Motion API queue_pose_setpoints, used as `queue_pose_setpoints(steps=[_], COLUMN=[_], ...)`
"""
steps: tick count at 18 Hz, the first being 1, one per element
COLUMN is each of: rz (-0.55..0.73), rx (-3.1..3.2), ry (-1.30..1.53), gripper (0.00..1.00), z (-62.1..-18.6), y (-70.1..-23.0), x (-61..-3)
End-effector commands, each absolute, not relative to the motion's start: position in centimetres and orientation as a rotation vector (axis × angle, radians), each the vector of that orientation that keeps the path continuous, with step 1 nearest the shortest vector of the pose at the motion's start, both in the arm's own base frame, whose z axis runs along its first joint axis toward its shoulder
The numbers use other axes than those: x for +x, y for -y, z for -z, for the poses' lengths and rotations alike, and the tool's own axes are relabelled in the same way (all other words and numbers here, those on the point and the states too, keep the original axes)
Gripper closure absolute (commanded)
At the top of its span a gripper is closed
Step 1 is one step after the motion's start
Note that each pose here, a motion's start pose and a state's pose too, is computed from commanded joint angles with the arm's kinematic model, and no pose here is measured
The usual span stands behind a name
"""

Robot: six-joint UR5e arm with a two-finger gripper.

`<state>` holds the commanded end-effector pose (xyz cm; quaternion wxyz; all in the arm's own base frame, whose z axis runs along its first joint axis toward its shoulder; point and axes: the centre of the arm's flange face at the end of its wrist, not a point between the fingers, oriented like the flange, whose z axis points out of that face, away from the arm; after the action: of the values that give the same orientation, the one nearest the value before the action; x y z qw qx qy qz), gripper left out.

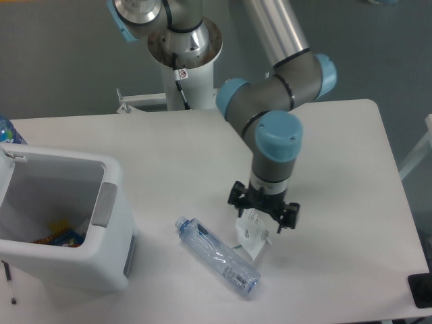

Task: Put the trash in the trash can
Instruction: 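Move the open gripper down over the white paper piece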

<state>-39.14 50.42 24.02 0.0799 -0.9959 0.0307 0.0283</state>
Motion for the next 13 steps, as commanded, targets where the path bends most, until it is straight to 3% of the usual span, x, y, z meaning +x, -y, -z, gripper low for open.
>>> queue_pose_setpoints(steps=[9, 11, 13], rz=[-0.085, -0.090, -0.090], rx=[-2.989, -2.986, -2.986], ry=[-0.105, -0.103, -0.103], gripper=[0.00, 0.26, 0.66], z=[-22.2, -22.4, -22.4], y=[-51.2, -51.3, -51.3], x=[-39.3, -39.4, -39.4])
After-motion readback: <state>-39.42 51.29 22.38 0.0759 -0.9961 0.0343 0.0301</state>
